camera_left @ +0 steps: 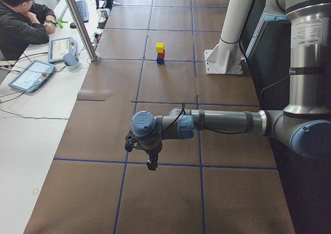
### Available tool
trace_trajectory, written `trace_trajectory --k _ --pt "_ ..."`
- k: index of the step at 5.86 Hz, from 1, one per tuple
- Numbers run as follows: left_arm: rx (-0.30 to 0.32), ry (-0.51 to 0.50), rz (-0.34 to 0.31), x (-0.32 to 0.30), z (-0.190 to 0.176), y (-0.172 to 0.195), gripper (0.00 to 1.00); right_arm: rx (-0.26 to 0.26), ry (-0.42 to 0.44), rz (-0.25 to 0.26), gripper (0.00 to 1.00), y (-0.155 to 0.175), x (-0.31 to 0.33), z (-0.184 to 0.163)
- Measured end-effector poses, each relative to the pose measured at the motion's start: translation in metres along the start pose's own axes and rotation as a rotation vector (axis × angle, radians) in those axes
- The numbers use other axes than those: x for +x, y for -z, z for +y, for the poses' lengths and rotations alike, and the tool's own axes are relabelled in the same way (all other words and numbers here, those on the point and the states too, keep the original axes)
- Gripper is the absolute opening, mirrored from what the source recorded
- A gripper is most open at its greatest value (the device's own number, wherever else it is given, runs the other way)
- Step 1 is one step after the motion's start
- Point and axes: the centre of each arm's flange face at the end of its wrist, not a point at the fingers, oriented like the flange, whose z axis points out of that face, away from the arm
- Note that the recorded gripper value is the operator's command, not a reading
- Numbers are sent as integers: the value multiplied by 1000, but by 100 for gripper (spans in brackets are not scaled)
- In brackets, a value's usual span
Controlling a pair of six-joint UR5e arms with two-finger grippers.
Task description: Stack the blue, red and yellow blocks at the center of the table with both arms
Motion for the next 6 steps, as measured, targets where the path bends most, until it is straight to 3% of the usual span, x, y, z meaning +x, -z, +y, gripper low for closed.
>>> trace_trajectory --k 6 --pt "-2 0 1 -1 0 -2 100 -7 -1 -1 100 -3 1 1"
